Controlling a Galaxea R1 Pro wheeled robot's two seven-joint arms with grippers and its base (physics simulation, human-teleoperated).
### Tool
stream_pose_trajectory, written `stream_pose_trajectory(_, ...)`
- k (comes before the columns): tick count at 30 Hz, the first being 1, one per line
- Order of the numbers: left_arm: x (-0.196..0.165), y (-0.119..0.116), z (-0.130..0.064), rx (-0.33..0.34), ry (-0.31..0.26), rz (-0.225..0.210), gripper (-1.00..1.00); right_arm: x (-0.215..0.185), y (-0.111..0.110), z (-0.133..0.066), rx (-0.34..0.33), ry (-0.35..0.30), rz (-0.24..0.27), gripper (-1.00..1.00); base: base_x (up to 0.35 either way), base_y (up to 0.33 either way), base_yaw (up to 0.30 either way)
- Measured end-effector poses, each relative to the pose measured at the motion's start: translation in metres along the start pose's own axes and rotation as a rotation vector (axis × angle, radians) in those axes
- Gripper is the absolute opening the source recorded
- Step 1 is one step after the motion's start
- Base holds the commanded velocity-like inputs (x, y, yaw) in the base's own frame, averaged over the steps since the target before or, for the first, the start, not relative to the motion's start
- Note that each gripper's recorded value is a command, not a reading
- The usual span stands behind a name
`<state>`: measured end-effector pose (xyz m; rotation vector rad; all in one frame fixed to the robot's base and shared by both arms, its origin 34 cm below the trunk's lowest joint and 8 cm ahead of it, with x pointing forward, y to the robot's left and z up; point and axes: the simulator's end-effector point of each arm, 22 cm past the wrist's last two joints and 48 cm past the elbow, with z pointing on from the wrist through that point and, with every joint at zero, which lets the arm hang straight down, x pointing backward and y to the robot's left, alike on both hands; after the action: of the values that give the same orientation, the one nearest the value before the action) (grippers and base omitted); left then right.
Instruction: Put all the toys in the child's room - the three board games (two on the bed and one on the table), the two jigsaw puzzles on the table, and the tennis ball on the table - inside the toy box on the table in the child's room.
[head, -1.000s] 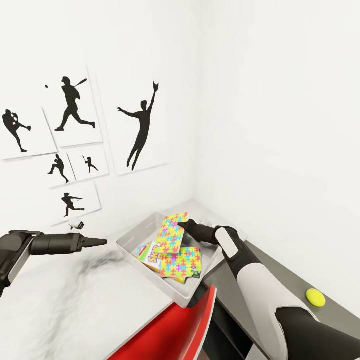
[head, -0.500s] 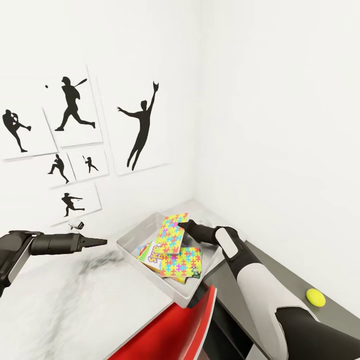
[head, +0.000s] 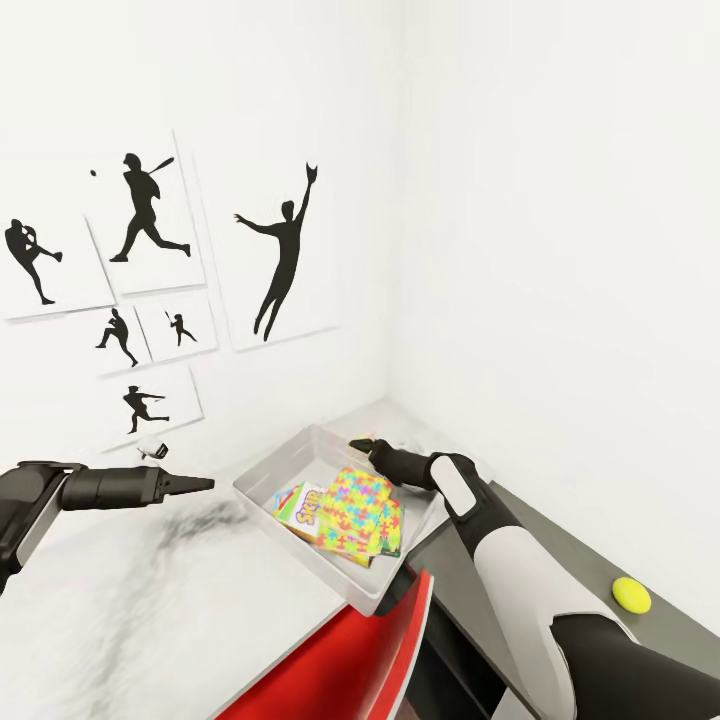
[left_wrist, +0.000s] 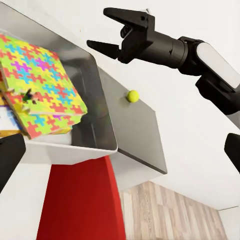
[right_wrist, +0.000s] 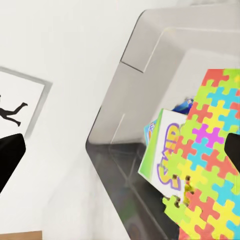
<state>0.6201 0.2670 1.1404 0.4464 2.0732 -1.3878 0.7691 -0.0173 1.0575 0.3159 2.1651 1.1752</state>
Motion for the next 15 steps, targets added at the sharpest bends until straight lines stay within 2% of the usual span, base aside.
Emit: stream_pose_trajectory(15, 0.0, 0.0002, 0.0001, 0.0, 0.0, 0.001, 1.0, -0.0081, -0.0004, -0.0047, -0.015, -0.014, -0.003, 1.0, -0.017, 0.0, 0.0)
